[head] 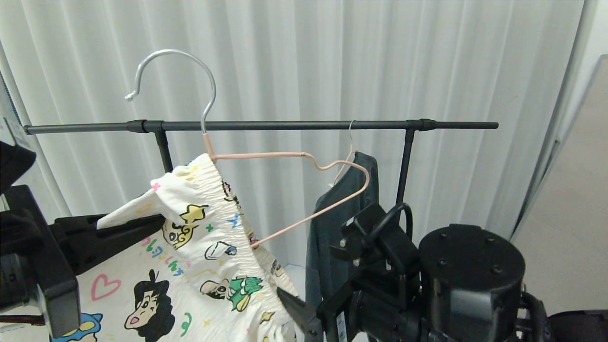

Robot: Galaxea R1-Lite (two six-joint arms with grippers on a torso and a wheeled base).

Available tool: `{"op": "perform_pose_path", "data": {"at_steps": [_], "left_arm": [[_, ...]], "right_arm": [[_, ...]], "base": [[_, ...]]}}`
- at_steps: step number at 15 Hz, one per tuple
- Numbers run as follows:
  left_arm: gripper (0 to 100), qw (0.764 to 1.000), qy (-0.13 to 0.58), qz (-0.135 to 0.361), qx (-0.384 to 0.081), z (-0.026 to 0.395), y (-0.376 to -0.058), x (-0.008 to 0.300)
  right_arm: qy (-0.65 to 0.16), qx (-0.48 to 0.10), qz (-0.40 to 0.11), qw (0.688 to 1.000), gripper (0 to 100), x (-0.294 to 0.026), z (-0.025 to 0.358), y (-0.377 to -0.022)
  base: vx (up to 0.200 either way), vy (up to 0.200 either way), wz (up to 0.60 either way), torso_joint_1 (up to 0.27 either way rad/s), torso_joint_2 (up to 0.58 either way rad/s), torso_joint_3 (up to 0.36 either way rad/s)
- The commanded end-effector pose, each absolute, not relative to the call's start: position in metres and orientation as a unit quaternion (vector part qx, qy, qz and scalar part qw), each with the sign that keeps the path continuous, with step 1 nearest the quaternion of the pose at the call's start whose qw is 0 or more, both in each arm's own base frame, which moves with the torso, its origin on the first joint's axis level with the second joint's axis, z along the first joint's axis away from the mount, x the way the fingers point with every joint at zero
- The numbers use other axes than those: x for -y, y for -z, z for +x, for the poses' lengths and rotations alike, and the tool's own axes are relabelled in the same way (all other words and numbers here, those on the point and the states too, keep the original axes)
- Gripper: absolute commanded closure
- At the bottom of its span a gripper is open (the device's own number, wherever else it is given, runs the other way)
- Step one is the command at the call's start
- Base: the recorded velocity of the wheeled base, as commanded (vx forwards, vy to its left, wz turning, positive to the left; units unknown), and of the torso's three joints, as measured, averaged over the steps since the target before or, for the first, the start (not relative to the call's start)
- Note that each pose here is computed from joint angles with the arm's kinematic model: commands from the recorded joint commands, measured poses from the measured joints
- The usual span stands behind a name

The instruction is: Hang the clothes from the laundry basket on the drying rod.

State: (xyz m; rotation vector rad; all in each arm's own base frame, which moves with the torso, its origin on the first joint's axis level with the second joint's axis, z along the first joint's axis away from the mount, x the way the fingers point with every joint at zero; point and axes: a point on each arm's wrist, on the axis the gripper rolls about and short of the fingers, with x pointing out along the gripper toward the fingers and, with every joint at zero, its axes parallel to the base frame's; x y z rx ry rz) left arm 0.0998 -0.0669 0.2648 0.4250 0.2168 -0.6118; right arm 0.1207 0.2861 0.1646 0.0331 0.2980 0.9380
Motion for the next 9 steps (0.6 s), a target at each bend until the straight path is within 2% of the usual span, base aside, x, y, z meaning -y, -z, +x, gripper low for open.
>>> {"op": "perform_pose_path", "data": {"at_steps": [1,6,9], "left_arm": [[100,0.925,0.298,0.208,-0.111,0.102,-0.263,0.068],[100,0.929,0.296,0.202,-0.090,0.110,-0.267,0.074],[100,0.928,0.297,0.204,-0.094,0.109,-0.263,0.073]], "right_arm": [[-0.468,-0.156,0.001,0.870,0,-0.295,0.109,-0.154],[-0.464,-0.176,-0.022,0.868,0,-0.301,0.109,-0.137],[-0.435,-0.179,-0.029,0.882,0,-0.295,0.115,-0.132]], "base": [[0.000,0.000,0.00,0.000,0.00,0.000],[0.000,0.000,0.00,0.000,0.00,0.000],[0.000,0.000,0.00,0.000,0.00,0.000]]}}
